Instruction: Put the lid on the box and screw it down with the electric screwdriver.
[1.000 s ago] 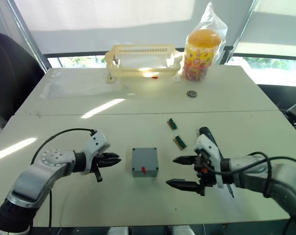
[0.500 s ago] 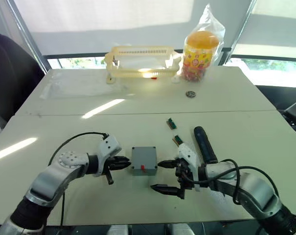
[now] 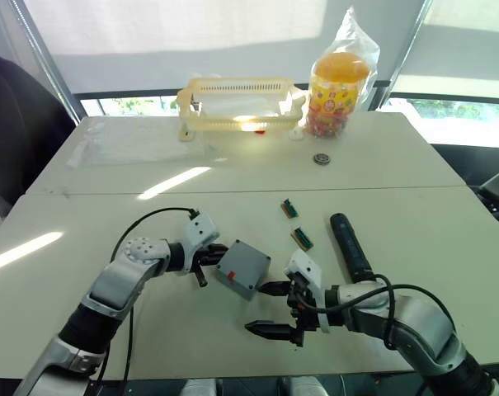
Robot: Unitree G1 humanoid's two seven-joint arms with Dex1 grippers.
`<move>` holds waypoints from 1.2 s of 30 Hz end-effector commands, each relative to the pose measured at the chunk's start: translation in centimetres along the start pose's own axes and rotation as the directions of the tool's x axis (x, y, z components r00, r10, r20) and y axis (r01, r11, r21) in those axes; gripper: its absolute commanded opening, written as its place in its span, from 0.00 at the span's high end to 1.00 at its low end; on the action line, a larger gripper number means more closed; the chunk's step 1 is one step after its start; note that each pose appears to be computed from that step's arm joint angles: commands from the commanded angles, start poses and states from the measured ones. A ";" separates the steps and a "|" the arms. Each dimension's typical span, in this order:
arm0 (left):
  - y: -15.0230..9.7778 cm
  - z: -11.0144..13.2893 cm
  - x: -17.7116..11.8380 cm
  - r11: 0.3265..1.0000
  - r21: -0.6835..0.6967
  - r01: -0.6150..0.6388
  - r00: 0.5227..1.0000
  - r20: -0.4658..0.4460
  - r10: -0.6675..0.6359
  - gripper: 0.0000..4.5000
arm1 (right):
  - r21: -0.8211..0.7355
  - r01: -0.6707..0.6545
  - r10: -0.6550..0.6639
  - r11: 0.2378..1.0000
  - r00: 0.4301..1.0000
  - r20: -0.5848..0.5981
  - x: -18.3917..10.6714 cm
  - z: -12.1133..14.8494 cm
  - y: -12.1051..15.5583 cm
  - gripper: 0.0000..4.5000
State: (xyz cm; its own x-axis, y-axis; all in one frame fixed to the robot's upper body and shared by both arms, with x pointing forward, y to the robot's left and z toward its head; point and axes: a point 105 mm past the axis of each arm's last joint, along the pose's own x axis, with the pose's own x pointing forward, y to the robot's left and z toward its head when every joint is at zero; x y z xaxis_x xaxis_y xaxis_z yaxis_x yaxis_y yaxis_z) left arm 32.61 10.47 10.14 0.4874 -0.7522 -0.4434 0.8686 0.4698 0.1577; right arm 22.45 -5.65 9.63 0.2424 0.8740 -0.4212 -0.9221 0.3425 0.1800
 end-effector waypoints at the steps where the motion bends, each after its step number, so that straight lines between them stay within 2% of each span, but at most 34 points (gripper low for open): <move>1: 1.9 0.4 -1.0 0.995 0.056 -0.079 0.997 0.000 0.079 0.85 | -0.067 0.066 -0.064 0.996 0.997 0.036 -1.4 1.2 -0.5 0.01; 3: 2.4 0.1 -2.4 0.993 0.054 -0.102 0.995 -0.012 0.103 0.85 | -0.114 0.148 -0.143 0.982 0.989 0.048 -2.6 1.8 -2.2 0.01; 6: 1.2 -0.3 -4.5 0.997 0.038 -0.068 0.997 -0.035 0.069 0.85 | -0.195 0.203 -0.195 0.960 0.979 0.057 -3.4 2.3 -3.9 0.01; 11: -2.9 -1.3 -6.6 0.999 -0.005 0.039 0.996 -0.085 -0.039 0.85 | -0.267 0.191 -0.182 0.945 0.982 0.057 -2.4 2.2 -5.5 0.01; 16: -5.5 -1.7 -7.1 0.995 -0.051 0.084 0.991 -0.097 -0.089 0.85 | -0.311 0.126 -0.119 0.942 0.992 0.041 -1.3 1.6 -6.1 0.01; 24: -4.7 -1.6 -5.4 0.998 -0.048 0.036 0.996 -0.074 -0.040 0.85 | -0.363 0.039 -0.033 0.931 0.999 0.024 -0.2 1.7 -5.9 0.01; 28: -3.0 -1.2 -3.9 1.000 -0.016 -0.015 0.999 -0.049 0.014 0.85 | -0.359 -0.003 0.015 0.933 0.999 0.031 -0.1 1.8 -4.7 0.01; 36: -1.9 -1.0 -3.3 1.000 0.024 -0.019 0.999 -0.034 0.020 0.85 | -0.326 -0.021 0.030 0.945 0.999 0.024 -0.3 1.1 -2.7 0.01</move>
State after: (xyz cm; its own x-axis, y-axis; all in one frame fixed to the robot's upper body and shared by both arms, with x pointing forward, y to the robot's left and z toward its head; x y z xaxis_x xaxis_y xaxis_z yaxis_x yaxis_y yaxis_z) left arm 29.09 12.96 9.71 0.4994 -0.7112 -0.4948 0.8551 0.4966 0.1494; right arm 25.77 -7.06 8.89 0.2331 0.8734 -0.4275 -0.9722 0.2192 -0.0824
